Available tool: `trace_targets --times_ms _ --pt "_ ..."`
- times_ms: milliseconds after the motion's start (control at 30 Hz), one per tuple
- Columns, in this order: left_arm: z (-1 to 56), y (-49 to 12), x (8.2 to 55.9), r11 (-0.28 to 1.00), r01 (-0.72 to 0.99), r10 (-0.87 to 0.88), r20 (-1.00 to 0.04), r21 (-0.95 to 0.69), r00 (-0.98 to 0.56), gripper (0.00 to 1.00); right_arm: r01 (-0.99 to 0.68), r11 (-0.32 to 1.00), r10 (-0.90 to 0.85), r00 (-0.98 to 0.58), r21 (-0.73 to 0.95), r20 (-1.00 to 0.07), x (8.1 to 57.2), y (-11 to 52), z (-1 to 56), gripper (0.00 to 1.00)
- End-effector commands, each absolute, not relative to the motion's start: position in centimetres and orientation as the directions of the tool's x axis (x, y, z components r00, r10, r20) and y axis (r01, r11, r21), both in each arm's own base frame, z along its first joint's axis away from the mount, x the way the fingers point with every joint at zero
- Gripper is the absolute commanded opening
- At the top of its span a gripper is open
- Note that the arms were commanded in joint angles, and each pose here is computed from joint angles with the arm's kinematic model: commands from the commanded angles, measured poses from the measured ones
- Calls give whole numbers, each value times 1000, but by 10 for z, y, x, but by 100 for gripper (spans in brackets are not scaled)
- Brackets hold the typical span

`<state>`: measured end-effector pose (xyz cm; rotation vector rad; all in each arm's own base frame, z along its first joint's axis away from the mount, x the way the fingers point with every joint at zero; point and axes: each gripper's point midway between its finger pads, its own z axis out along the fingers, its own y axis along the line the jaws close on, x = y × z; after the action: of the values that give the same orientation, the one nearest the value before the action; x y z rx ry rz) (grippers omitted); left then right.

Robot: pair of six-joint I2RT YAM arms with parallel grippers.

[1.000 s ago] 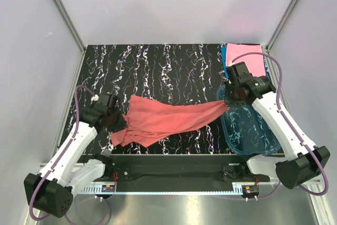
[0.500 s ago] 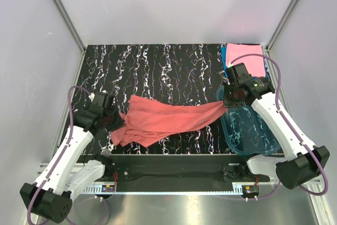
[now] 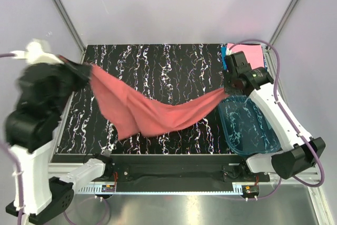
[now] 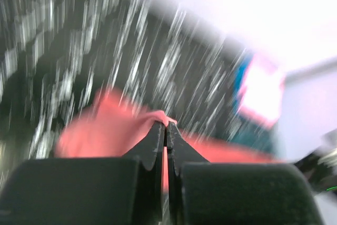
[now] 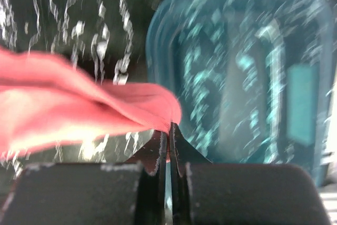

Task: Fold and stack the t-shirts
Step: Flatten the tshirt out

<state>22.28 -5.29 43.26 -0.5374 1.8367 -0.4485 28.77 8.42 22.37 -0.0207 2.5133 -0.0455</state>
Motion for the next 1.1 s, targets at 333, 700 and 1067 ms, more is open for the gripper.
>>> trace_targets --times_ms 333,700,1067 --pt "617 45 145 697 -48 -626 -639 -716 448 0 246 969 95 -328 13 -940 358 41 396 0" --pt "645 59 155 747 -99 -506 -659 -657 557 0 1 967 239 -359 256 -902 378 104 399 0" --pt "670 45 190 784 -92 -464 -678 -614 570 0 -160 919 198 -605 361 -771 365 154 342 0"
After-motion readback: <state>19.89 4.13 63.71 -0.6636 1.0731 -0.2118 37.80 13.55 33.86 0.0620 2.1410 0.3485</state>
